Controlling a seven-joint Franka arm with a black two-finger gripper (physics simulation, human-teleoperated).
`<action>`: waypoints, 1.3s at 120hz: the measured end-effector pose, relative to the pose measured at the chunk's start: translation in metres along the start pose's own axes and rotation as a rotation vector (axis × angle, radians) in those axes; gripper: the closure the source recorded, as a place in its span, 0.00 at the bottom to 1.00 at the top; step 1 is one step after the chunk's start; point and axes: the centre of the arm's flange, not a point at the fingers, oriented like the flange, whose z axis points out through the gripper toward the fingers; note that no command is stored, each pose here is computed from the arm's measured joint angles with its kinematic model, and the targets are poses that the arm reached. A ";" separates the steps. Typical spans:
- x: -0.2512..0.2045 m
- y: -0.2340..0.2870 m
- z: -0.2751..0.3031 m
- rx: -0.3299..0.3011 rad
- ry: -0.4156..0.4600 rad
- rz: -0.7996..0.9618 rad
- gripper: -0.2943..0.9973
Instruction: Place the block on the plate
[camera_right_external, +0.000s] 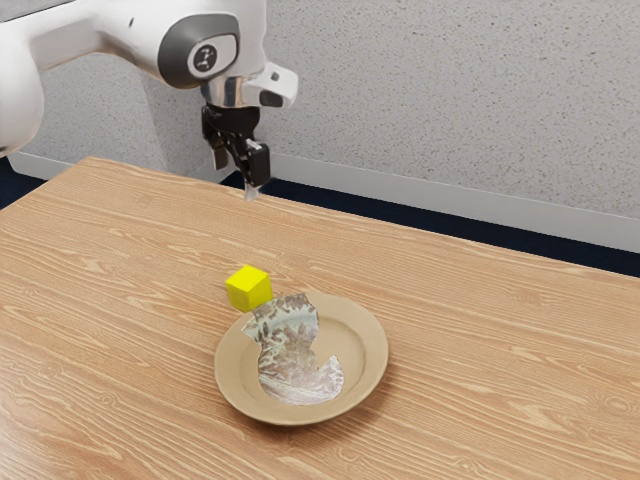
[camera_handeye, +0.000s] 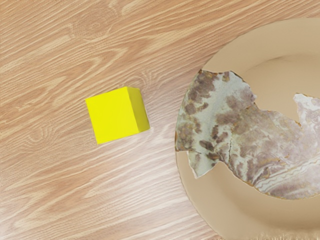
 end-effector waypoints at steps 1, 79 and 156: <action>0.000 0.000 0.000 0.001 0.000 0.004 0.23; 0.054 -0.088 0.248 -0.192 -0.103 0.005 0.23; 0.064 -0.114 0.347 -0.275 0.027 -0.094 0.24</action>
